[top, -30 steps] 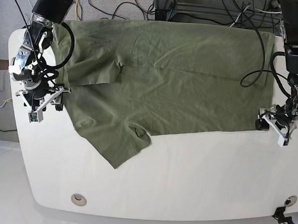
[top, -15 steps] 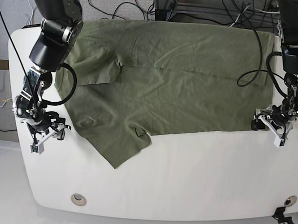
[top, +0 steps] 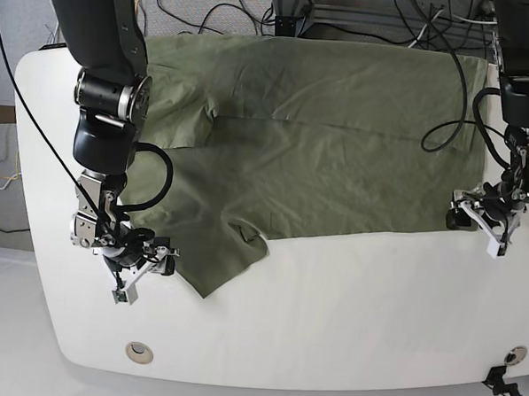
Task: Fold the T-shirt properly
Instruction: 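Grasp the hem corners with both grippers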
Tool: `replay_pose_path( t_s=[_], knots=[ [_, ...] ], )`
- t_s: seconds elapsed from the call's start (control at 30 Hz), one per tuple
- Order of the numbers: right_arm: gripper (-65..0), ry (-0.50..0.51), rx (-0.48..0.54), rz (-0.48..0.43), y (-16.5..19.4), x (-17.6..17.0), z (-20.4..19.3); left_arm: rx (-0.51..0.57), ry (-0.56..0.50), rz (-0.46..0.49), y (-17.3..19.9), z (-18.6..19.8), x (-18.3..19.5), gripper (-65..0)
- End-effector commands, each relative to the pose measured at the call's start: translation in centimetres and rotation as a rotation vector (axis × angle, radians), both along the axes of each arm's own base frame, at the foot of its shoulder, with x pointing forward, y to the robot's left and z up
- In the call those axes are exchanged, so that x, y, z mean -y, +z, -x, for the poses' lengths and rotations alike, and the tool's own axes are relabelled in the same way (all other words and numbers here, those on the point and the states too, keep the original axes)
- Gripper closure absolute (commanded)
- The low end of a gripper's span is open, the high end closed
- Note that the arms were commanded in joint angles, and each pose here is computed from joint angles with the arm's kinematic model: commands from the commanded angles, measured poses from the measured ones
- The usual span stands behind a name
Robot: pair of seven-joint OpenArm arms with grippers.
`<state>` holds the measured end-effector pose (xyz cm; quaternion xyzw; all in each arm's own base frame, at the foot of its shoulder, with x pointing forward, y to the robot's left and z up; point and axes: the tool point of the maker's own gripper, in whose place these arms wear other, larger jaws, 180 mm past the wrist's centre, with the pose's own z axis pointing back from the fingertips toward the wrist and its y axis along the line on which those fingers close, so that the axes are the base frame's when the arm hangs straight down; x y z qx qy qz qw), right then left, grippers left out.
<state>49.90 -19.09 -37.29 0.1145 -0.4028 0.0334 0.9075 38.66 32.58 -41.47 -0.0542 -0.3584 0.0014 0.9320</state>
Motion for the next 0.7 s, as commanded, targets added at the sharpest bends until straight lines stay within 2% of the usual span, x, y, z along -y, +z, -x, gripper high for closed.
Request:
replay_pose_path(
  t_s=[0.0,0.13,0.23,0.37,0.67],
  knots=[
    [-34.4,-0.028,0.078,-0.007,2.6,1.2,-2.0,0.011,0.002,-0.013,1.1,-0.5,-0.8,-47.7],
    [-34.6,-0.093,0.104,-0.042,1.6,1.5,-2.6,0.012,0.001,-0.014,1.1,-0.5,-0.8,-47.7],
    [-34.7,-0.123,0.087,-0.055,0.3,1.7,-2.1,0.012,0.001,-0.014,1.1,-0.5,-0.8,-47.7],
    [-34.6,-0.122,0.076,-0.062,-0.3,1.3,-1.8,0.012,0.001,-0.014,1.1,-0.5,-0.8,-47.7],
    [-34.4,-0.081,0.057,-0.106,-1.4,-2.5,-1.5,0.012,0.001,-0.014,1.1,-0.5,-0.8,-47.7]
  ],
)
